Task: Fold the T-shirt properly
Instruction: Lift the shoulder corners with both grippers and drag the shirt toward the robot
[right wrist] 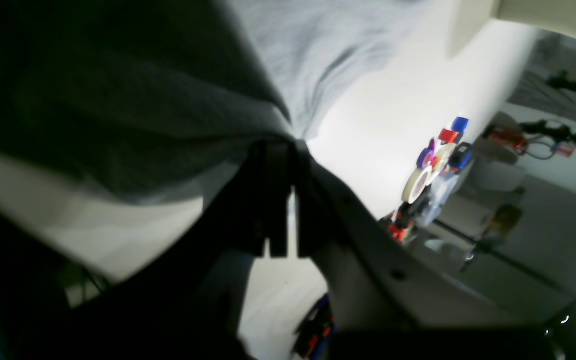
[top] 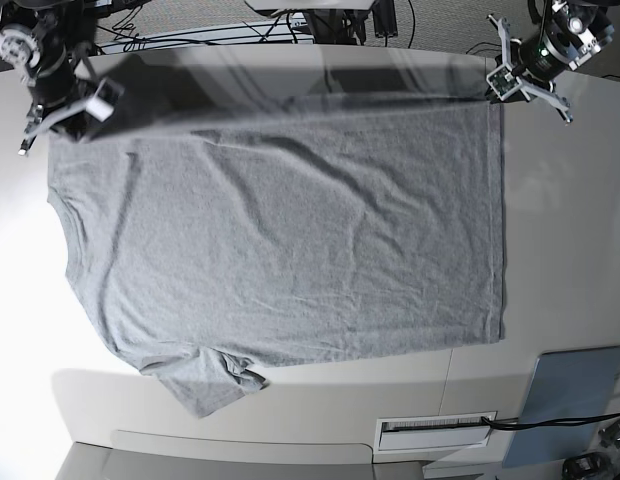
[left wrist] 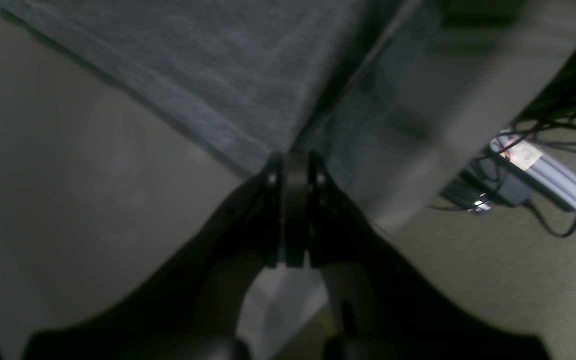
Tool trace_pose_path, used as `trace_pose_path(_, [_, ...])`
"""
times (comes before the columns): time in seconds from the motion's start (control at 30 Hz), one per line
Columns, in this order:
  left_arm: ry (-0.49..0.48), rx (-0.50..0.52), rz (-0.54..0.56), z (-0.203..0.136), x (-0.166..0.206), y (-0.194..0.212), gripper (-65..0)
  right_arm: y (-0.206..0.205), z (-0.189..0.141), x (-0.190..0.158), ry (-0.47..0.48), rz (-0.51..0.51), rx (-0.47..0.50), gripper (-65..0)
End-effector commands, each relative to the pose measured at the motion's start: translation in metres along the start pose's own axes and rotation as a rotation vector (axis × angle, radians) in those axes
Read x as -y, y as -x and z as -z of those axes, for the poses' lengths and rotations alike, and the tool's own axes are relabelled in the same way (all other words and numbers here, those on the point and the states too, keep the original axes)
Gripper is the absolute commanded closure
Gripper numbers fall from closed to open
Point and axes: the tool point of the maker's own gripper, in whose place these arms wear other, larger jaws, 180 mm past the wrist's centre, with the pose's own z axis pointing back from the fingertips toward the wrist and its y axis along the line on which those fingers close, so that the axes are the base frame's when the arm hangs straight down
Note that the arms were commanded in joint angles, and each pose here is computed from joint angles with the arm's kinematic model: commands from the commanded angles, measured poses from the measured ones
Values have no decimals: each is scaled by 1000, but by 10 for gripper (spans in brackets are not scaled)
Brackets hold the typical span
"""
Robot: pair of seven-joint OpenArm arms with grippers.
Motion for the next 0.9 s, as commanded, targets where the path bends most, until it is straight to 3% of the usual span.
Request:
trace_pose_path(0.0, [-29, 21, 14, -1, -12, -6, 0, 1, 3, 14, 43, 8, 2, 0])
trace_pose_path(0.2, [-67, 46, -12, 11, -36, -8, 0, 11, 27, 28, 70, 65, -17, 0])
trace_pose_path(0.47, [-72, 129, -20, 24, -52, -36, 0, -22, 51, 53, 106, 61, 45, 0])
trace_pose_path(0.57, [-86, 115, 21, 32, -57, -36, 0, -32, 58, 66, 132, 65, 58, 0])
trace_pose_path(0.87, [-146, 120, -6, 56, -80, -40, 0, -41, 84, 81, 144, 72, 75, 0])
